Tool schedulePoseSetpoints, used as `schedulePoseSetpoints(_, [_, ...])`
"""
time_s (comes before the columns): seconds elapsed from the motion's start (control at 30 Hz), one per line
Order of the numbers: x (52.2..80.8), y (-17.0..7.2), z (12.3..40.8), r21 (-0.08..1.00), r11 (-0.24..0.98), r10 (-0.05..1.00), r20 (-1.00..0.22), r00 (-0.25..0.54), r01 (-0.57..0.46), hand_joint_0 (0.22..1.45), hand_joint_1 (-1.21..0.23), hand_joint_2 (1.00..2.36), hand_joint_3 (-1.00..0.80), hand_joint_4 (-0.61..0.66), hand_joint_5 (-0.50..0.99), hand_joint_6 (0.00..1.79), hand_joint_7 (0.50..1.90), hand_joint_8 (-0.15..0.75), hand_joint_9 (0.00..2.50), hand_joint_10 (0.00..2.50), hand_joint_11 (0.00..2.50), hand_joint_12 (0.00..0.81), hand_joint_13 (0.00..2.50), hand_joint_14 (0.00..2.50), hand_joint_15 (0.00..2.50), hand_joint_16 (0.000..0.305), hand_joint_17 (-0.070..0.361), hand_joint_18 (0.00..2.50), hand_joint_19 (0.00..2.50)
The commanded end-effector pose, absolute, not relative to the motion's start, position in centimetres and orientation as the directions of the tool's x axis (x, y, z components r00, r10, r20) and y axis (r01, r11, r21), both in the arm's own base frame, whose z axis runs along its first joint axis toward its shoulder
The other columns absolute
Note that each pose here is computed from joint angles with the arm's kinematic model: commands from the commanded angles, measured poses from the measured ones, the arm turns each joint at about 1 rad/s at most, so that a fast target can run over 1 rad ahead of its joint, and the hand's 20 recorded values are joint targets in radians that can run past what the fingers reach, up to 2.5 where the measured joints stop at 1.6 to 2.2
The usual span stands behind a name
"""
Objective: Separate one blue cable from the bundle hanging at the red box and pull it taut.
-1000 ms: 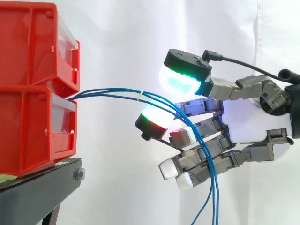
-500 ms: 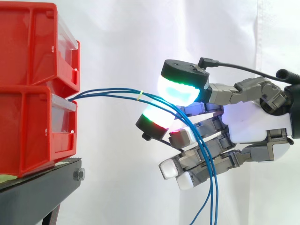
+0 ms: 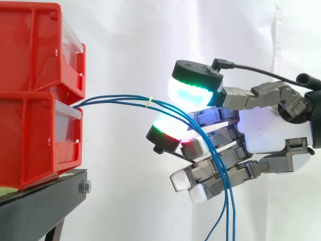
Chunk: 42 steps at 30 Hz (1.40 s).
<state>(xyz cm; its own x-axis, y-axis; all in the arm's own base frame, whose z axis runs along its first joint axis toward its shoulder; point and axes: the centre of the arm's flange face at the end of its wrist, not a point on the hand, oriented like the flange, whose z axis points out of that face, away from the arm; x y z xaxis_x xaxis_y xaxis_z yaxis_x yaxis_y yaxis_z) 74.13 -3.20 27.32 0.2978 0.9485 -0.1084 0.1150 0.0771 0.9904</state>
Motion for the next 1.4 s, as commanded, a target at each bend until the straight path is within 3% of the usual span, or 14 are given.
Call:
schedulePoseSetpoints(0.0, [74.13, -3.08, 27.31, 0.990, 0.077, 0.949, -0.109, 0.296, 0.115, 0.51, -0.65, 1.00, -0.50, 0.07, -0.22, 0.90, 0.92, 0.260, 1.02, 0.02, 1.15, 0.355, 0.83, 0.02, 0.62, 0.051, 0.116, 0.62, 0.58])
schedulePoseSetpoints(0.37, [74.22, -2.85, 27.25, 0.991, 0.075, 0.950, -0.105, 0.295, 0.110, 0.57, -0.81, 1.00, -0.50, 0.06, -0.23, 0.89, 0.92, 0.243, 0.99, 0.02, 1.14, 0.332, 0.83, 0.02, 0.63, 0.049, 0.110, 0.60, 0.58])
schedulePoseSetpoints(0.53, [74.20, -2.54, 27.36, 0.991, 0.075, 0.950, -0.104, 0.294, 0.109, 0.63, -0.82, 1.00, -0.50, 0.05, -0.23, 0.89, 0.92, 0.238, 0.99, 0.02, 1.15, 0.329, 0.83, 0.02, 0.62, 0.048, 0.108, 0.60, 0.57])
schedulePoseSetpoints(0.83, [74.20, -2.31, 27.35, 0.991, 0.076, 0.951, -0.105, 0.291, 0.110, 0.69, -0.82, 1.02, -0.34, 0.03, -0.23, 0.89, 0.94, 0.238, 0.99, 0.02, 1.15, 0.324, 0.84, 0.02, 0.62, 0.048, 0.107, 0.61, 0.56])
schedulePoseSetpoints(1.2, [74.18, -2.32, 27.29, 0.991, 0.075, 0.951, -0.104, 0.291, 0.109, 0.80, -0.86, 1.00, -0.50, 0.01, -0.22, 0.90, 0.91, 0.223, 0.99, 0.02, 1.15, 0.314, 0.83, 0.02, 0.60, 0.046, 0.103, 0.60, 0.52])
schedulePoseSetpoints(1.37, [74.13, -2.44, 27.26, 0.991, 0.072, 0.951, -0.103, 0.292, 0.113, 0.70, -0.90, 1.00, -0.50, 0.02, -0.21, 0.89, 0.95, 0.232, 1.02, 0.02, 1.17, 0.313, 0.83, 0.02, 0.61, 0.045, 0.102, 0.61, 0.52])
